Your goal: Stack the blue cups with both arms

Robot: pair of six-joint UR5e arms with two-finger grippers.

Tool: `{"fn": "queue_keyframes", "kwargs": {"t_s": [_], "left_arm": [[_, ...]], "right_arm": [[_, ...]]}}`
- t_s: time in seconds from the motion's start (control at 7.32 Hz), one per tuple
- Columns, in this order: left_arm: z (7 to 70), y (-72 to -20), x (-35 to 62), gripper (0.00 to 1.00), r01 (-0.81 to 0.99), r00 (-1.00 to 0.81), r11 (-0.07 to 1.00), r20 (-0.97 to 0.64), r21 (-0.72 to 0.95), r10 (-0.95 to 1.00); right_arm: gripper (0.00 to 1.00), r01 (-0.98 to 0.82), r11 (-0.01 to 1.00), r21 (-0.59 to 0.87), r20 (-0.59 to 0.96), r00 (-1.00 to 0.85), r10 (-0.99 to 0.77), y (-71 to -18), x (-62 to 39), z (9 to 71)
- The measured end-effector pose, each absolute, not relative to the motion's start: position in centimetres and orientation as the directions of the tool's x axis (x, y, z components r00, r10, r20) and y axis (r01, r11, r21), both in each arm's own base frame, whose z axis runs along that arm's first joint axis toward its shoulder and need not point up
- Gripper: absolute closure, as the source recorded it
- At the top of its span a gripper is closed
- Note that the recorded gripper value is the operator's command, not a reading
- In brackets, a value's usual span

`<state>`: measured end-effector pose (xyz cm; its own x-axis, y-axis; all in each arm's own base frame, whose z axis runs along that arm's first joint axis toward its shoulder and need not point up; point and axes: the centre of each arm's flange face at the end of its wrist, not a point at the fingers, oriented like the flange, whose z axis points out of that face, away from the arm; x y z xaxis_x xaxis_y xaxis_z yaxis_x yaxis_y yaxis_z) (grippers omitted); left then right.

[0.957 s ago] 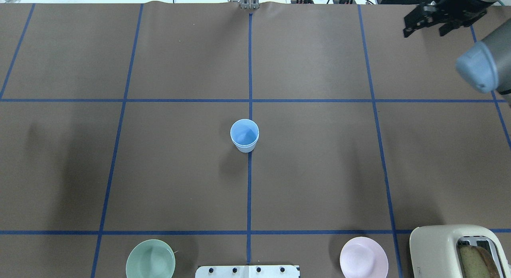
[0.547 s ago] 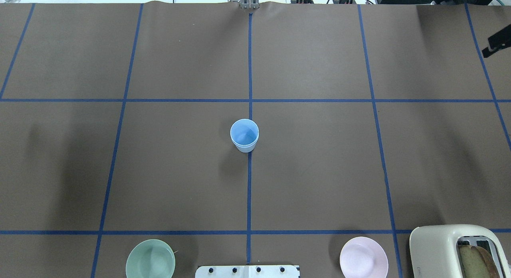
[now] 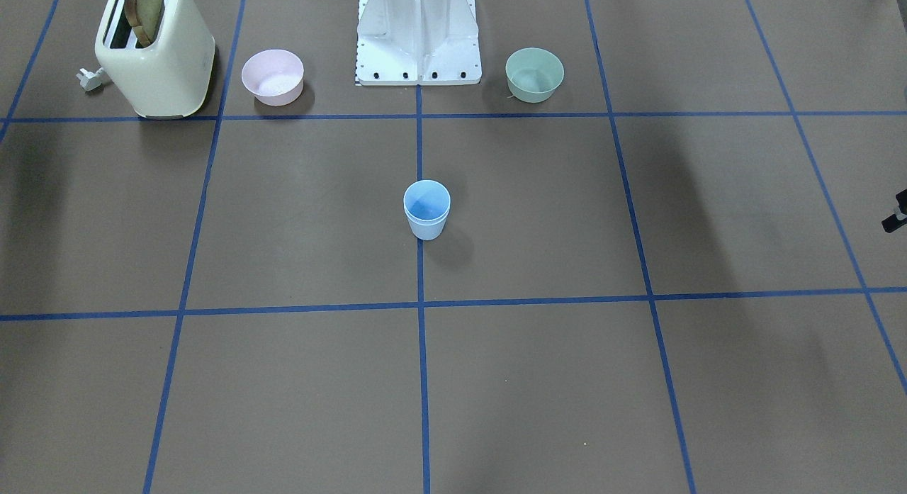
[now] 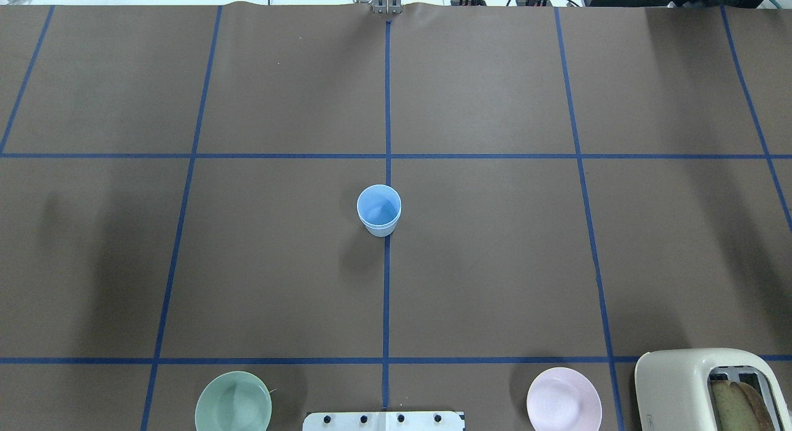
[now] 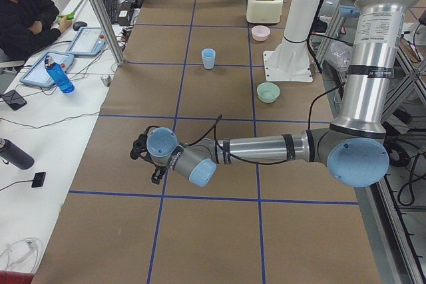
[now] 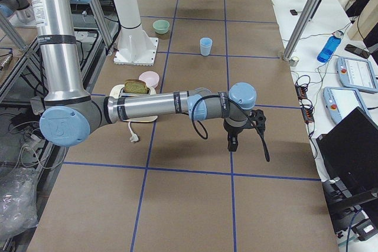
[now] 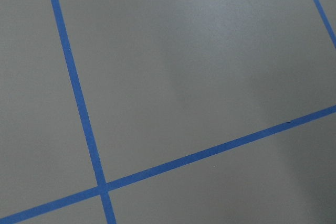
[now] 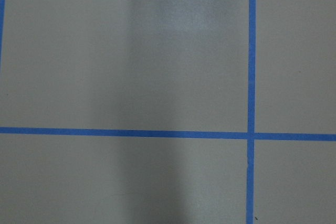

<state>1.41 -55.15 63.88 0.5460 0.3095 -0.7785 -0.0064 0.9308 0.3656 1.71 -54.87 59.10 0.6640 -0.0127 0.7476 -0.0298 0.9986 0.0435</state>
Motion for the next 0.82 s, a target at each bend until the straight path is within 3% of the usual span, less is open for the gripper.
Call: {"fn": "queue_keyframes", "kwargs": {"t_s": [0.27,0.82], "left_arm": [[63.7,-55.2,1.4,0.02,-0.005,0.546,0.93,-0.778,0.367,0.31],[63.6,-55.2,1.4,0.02,-0.004,0.546,0.93,-0.778,0.367,0.31]], "right_arm": [[0.0,-0.03,0.996,0.086,0.752,0.657,-0.045,-55.5,1.8,62.5],[0.0,-0.033,0.987,0.16,0.75,0.654,-0.099,-56.0,1.8,63.2]]}}
